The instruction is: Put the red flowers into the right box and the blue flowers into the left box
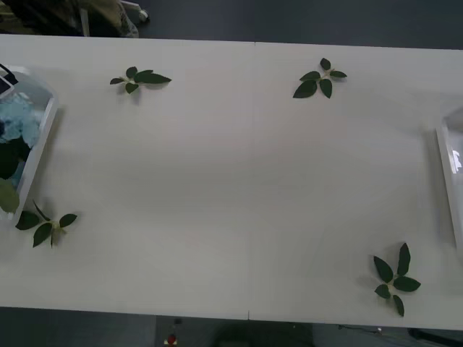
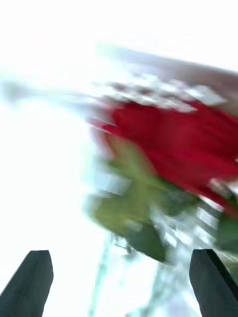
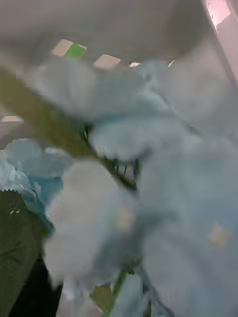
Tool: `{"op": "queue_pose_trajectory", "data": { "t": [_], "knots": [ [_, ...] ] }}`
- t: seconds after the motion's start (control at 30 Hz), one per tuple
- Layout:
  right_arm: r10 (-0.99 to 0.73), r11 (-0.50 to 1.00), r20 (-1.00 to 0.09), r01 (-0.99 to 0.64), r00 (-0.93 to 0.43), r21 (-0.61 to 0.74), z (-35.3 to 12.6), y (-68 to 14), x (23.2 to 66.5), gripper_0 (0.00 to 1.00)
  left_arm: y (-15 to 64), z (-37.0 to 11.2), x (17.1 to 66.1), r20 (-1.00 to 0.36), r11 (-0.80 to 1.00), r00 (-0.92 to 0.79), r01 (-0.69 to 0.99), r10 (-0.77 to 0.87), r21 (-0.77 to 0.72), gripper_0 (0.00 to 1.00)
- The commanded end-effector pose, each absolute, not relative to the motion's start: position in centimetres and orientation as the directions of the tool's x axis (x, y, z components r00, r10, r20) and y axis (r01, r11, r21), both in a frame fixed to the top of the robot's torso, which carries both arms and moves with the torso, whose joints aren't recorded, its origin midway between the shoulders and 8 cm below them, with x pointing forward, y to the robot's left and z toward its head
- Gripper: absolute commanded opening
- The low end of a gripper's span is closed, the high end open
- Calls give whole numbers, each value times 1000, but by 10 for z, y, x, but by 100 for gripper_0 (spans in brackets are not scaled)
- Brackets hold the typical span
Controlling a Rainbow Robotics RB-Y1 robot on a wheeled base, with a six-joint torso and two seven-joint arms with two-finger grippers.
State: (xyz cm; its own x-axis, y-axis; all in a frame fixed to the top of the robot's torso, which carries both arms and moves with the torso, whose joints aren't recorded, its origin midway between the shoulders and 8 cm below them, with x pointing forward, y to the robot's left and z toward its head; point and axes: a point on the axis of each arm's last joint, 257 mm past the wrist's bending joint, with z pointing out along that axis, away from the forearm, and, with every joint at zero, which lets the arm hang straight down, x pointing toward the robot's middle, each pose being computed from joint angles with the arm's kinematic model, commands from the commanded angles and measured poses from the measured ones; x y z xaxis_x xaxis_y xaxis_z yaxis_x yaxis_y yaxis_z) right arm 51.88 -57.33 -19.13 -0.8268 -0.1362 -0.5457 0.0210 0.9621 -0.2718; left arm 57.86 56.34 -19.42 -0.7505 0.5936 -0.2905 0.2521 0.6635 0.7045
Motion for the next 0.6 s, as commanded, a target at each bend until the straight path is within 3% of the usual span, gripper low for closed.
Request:
{"op": "queue_pose_trajectory", "data": {
  "t": [0.03,0.1,0.2,0.33,0.43,0.6],
  "knots": [
    [-275,952,-558,-139,-783,-274,-175,-515,516,81,579,-169,580,-321,665,-751,203,576,719,73],
    [-340,936,-553,-219,-760,-275,-171,-484,508,81,568,-170,581,-359,706,-742,211,566,676,82],
    [-422,906,-539,-334,-729,-259,-164,-437,486,81,534,-161,576,-404,769,-727,264,555,583,85],
    [-550,830,-512,-495,-660,-255,-156,-381,459,81,476,-127,561,-453,802,-680,365,577,473,85],
    [-670,721,-492,-645,-556,-253,-152,-341,440,81,412,-103,549,-581,827,-591,447,560,342,85],
    [-768,581,-484,-775,-420,-249,-155,-297,419,81,342,-98,528,-732,810,-435,518,525,273,85]
  ]
}}
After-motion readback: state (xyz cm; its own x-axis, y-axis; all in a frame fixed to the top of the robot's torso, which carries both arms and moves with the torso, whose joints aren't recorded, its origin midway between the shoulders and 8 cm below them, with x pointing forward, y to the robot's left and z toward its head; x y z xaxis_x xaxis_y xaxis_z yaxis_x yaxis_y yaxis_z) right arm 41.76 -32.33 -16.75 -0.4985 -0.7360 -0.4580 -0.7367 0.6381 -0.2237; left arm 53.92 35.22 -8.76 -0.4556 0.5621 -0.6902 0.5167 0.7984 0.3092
